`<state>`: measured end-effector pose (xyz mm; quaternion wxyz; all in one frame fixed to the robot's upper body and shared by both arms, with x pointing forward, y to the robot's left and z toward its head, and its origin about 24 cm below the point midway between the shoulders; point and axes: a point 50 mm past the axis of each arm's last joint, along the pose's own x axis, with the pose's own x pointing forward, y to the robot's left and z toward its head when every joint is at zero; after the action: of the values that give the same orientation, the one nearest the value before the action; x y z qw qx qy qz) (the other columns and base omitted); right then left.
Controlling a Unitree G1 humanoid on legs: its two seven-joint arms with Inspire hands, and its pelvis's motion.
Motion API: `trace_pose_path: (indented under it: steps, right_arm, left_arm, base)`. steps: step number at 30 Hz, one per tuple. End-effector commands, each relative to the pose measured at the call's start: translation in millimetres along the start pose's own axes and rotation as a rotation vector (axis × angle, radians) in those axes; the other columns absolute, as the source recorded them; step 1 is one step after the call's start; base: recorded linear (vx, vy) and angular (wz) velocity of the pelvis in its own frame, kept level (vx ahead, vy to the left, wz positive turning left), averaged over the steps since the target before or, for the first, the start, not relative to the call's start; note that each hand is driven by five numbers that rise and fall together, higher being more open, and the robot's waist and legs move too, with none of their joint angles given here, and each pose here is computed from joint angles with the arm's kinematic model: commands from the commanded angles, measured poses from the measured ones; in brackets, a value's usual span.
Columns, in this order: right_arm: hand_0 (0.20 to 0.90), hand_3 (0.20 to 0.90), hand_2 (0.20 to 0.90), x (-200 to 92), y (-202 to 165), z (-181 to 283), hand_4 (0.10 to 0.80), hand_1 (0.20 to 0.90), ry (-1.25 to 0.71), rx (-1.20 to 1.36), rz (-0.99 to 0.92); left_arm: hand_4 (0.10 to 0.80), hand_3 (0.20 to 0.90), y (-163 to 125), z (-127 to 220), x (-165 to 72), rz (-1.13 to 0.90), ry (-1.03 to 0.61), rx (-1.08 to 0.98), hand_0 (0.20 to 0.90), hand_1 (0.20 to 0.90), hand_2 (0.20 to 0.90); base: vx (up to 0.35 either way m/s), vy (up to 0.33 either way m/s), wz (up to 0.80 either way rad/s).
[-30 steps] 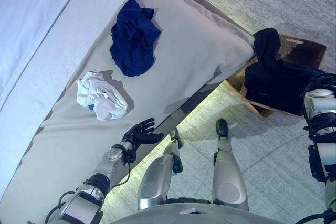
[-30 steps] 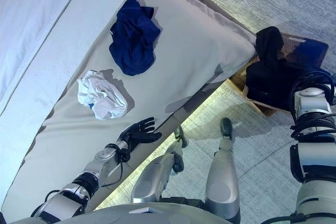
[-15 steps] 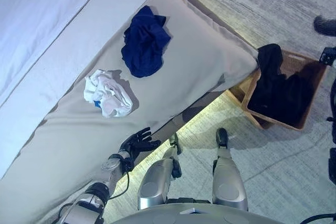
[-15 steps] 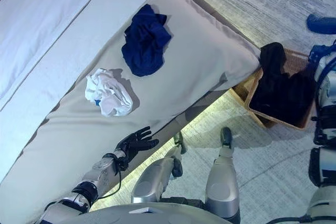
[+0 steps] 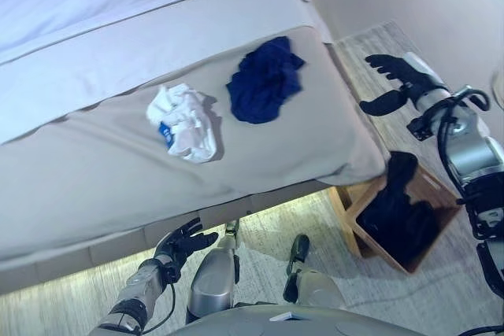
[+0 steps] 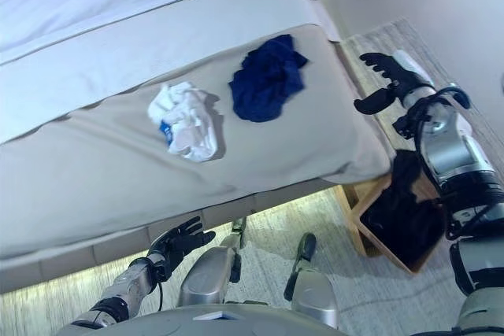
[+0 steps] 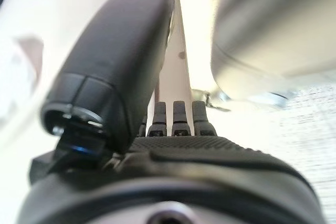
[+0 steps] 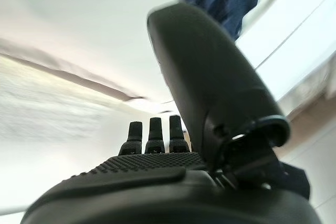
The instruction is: Pick up the clothes from the bed and place them into the basket
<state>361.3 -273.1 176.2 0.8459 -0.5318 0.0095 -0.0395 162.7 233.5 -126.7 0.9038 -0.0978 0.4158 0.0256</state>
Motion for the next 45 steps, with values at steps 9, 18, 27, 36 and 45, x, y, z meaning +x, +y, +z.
trace_pose_path:
  steps: [9, 18, 27, 36, 45]
  right_arm:
    - [0.900, 0.900, 0.900, 38, -79, 20, 0.800, 0.900, 0.370, -0.459, -0.333]
    - [0.900, 0.900, 0.900, 17, -53, -48, 0.800, 0.900, 0.797, -0.378, 0.007]
    - [0.300, 0.200, 0.300, 37, -42, -13, 0.100, 0.300, 0.561, -0.223, -0.066]
    - [0.300, 0.200, 0.300, 6, -139, 100, 0.100, 0.300, -0.150, 0.074, -0.960]
    - [0.300, 0.200, 0.300, -96, -158, 87, 0.100, 0.300, -0.478, 0.081, -1.457]
  left_arm:
    - [0.800, 0.900, 31, 35, -5, 0.052, -0.056, 0.057, 0.900, 0.900, 0.900]
    - [0.800, 0.900, 27, 43, -7, 0.000, -0.125, 0.057, 0.900, 0.900, 0.900]
    - [0.800, 0.900, 20, 65, -5, -0.016, -0.173, 0.105, 0.900, 0.900, 0.900]
    - [0.800, 0.900, 45, 24, -19, 0.103, -0.124, 0.044, 0.900, 0.900, 0.900]
    - [0.800, 0.900, 41, -29, -27, 0.126, 0.046, 0.048, 0.900, 0.900, 0.900]
  base:
    - [0.008, 0.073, 0.57]
    - [0.013, -0.048, 0.29]
    - [0.027, -0.108, 0.08]
    - [0.025, -0.047, -0.30]
    - [0.032, -0.010, -0.50]
